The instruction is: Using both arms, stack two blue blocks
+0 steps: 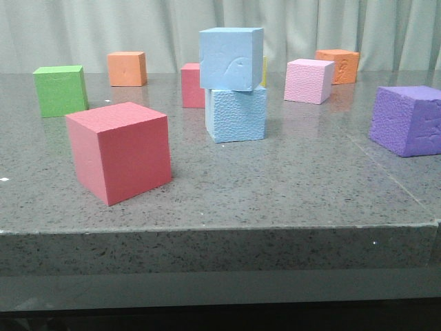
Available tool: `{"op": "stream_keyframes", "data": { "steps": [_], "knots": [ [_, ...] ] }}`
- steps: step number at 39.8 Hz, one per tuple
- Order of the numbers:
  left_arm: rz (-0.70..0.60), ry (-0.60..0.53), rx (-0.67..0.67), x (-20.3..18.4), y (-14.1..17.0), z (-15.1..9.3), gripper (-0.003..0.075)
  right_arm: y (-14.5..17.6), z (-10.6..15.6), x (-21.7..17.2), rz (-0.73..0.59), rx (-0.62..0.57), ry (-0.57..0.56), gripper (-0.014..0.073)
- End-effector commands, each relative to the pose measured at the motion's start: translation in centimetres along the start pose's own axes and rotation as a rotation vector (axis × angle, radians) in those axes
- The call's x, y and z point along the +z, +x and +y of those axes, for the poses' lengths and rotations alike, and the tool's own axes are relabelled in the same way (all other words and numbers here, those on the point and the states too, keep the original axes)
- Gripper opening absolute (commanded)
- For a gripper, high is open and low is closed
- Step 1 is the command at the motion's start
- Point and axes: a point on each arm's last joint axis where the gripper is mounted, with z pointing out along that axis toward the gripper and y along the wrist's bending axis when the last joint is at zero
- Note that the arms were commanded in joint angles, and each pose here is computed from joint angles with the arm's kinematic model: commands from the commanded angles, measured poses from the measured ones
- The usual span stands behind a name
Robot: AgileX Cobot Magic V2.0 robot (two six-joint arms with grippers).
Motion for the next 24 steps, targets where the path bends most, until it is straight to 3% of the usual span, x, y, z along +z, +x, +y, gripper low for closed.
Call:
{"op": "stream_keyframes", "data": {
  "steps": [1, 17, 24],
  "knots": [
    [-0.108, 0.0, -0.008, -0.17, -0.86, 0.0, -0.002, -1.39, 0.12, -0.22, -0.091, -0.015, -0.006, -0.0066],
    [-0.108, 0.0, -0.008, -0.17, -0.86, 0.0, -0.002, -1.36, 0.12, -0.18, -0.095, -0.016, -0.006, -0.0066],
    [-0.108, 0.0, -0.008, -0.17, -0.86, 0.0, -0.002, -0.55, -0.18, 0.43, -0.173, -0.084, 0.019, -0.0066]
  ]
}}
